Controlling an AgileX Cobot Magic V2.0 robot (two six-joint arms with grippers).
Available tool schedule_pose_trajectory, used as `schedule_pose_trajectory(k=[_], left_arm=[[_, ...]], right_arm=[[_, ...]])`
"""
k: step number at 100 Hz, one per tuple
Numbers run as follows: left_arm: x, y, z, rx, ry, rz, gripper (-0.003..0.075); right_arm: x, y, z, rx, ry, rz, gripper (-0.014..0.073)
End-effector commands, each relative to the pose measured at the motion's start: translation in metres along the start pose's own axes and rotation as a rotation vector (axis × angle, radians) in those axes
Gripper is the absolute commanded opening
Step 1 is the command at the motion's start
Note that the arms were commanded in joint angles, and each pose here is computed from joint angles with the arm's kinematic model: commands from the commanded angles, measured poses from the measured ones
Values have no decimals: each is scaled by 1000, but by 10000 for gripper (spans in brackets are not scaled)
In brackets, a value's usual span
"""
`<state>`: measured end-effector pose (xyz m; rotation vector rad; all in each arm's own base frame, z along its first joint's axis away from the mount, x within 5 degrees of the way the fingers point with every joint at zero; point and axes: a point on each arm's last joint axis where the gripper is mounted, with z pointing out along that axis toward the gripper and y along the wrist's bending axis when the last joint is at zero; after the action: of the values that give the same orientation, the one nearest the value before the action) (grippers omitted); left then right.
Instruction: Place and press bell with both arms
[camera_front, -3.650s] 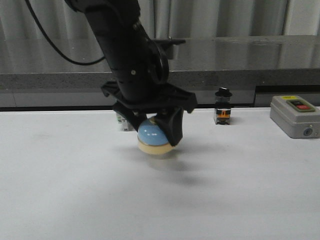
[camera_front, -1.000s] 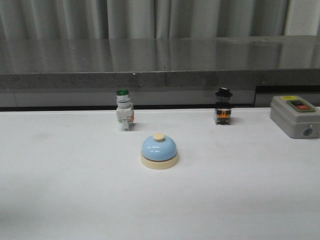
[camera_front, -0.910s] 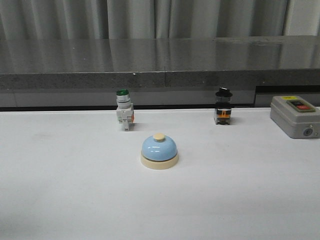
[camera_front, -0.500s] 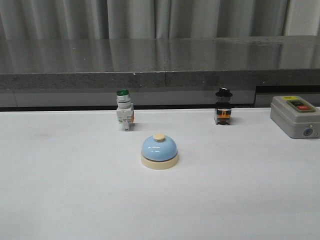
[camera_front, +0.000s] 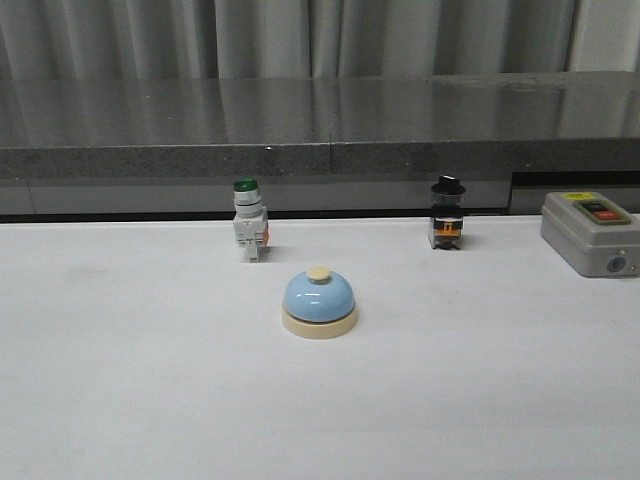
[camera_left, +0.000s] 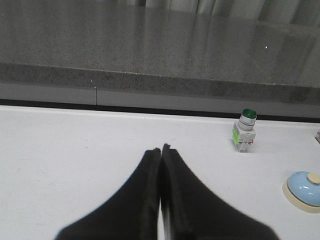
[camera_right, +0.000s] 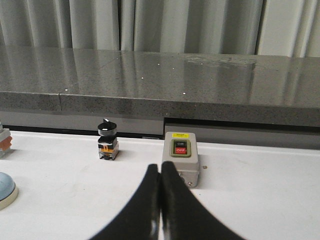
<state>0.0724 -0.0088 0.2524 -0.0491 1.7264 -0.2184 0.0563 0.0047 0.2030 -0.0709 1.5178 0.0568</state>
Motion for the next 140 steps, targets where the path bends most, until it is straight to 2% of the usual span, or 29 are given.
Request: schedule_pose_trajectory(k=[1, 30, 48, 59, 140], left_arm=[[-6, 0, -8, 18, -167, 25, -20], [29, 6, -18, 27, -243, 39, -20], [53, 10, -9, 21, -237, 80, -20], [55, 11, -9, 12, -212, 124, -20], [55, 11, -9, 13, -214, 124, -20]], right_arm=[[-14, 0, -2, 5, -118, -8, -60], [-14, 0, -2, 5, -118, -8, -60], [-14, 0, -2, 5, -118, -8, -60], [-14, 0, -2, 5, -118, -8, -60], [-14, 0, -2, 5, -118, -8, -60]])
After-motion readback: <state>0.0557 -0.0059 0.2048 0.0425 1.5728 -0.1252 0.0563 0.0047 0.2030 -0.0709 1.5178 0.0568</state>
